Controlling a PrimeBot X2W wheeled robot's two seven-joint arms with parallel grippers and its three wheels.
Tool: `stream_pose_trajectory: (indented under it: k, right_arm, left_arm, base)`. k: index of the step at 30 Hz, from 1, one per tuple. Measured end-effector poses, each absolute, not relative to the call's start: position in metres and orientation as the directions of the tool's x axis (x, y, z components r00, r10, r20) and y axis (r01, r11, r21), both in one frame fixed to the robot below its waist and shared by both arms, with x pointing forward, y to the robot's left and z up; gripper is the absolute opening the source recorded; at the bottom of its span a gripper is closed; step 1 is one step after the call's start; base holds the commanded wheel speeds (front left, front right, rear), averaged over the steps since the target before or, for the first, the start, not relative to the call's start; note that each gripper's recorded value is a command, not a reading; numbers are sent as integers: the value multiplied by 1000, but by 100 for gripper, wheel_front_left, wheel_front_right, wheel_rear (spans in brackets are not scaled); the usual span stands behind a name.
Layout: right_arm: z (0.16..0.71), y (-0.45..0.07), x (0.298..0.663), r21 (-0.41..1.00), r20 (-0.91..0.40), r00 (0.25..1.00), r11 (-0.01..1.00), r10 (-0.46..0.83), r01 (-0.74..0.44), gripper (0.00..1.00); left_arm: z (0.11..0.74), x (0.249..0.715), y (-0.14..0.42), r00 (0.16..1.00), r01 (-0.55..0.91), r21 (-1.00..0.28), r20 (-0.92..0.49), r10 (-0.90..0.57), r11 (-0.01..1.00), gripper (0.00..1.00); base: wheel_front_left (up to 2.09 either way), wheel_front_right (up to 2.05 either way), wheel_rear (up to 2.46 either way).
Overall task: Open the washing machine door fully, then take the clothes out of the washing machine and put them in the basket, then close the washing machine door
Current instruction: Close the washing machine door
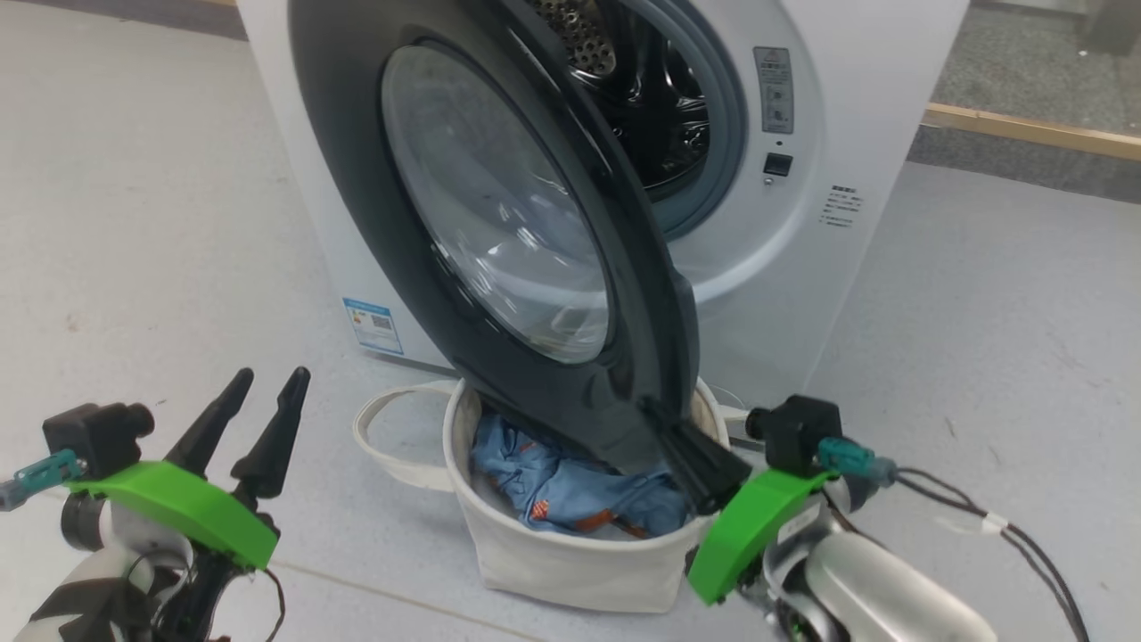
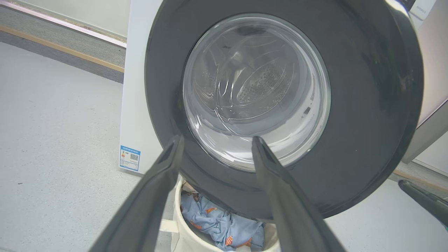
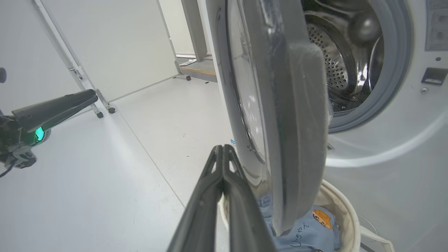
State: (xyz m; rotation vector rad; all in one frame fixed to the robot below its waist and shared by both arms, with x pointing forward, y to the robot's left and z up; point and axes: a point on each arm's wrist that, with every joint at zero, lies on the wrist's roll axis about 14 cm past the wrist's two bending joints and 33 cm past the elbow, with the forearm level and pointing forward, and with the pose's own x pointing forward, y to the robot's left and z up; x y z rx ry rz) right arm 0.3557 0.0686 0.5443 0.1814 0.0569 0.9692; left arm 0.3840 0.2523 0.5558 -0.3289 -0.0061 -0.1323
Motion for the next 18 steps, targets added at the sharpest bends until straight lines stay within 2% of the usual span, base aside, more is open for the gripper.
stream_pose_trajectory:
  k: [10,18]
  right_arm:
    - [544,45,410,150,49,667,654,744,-741,0]
    - [550,20,463,135,72,723,712,687,-689,0]
  left_arm:
    - [551,387,259,994,106,-321,6,-110,941,100]
    - [543,407,256,992,112,-317,-24,-126,942,100]
  base:
    - [0,0,0]
    - [0,0,0]
